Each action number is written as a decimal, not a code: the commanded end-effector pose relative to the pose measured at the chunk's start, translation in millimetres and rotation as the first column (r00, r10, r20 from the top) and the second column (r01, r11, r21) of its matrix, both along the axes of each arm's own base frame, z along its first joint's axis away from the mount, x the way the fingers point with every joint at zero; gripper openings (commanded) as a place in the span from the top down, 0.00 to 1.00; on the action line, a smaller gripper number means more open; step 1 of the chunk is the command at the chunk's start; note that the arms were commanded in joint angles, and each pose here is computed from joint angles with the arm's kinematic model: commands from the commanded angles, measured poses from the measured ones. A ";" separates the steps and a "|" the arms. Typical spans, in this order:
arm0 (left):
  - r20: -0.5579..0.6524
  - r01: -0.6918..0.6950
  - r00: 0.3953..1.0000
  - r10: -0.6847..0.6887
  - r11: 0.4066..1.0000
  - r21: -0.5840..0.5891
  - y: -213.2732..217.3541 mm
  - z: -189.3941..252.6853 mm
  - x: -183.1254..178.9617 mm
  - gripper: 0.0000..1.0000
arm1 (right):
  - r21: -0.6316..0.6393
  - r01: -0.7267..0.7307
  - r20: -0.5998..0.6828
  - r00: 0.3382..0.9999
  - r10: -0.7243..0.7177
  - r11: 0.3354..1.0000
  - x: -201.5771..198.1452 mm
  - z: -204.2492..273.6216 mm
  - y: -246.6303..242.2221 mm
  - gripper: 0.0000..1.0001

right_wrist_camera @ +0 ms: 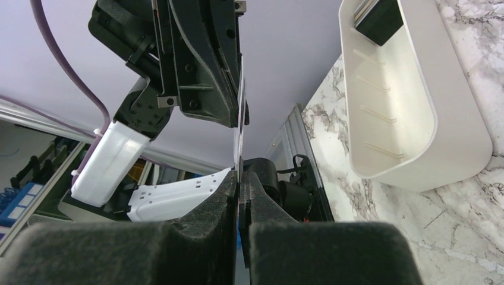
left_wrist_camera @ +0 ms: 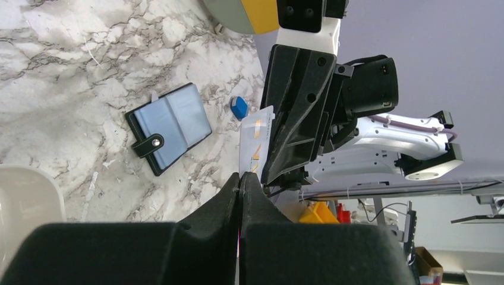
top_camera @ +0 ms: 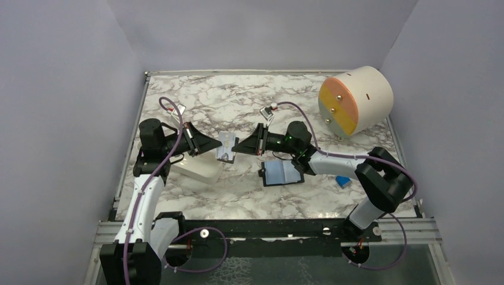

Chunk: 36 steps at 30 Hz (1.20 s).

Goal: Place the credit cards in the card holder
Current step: Adjust the credit card.

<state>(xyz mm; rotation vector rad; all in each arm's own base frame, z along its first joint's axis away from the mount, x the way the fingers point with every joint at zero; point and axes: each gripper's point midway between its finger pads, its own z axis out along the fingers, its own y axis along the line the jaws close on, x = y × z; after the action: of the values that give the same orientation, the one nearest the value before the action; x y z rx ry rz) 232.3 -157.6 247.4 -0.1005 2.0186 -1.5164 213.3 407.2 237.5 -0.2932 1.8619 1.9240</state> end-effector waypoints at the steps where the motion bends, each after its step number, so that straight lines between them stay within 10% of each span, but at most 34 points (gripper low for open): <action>1: 0.038 0.000 0.999 0.000 1.000 0.004 0.8 0.3 1.8 1.00 | 0.048 -0.085 0.087 0.993 0.081 0.995 -22.5 23.2 -7.9 0.95; 36: 0.010 -0.003 1.000 0.004 0.996 -0.086 -4.9 -0.6 3.3 1.00 | -0.002 -0.090 0.047 0.995 0.090 0.996 -26.4 -1.5 -28.0 0.99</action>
<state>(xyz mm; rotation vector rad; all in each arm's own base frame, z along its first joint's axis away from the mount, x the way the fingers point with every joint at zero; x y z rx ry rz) 227.2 -166.4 244.6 -0.1355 1.9699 -1.6479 198.4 385.1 220.6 -0.3411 1.9109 1.9330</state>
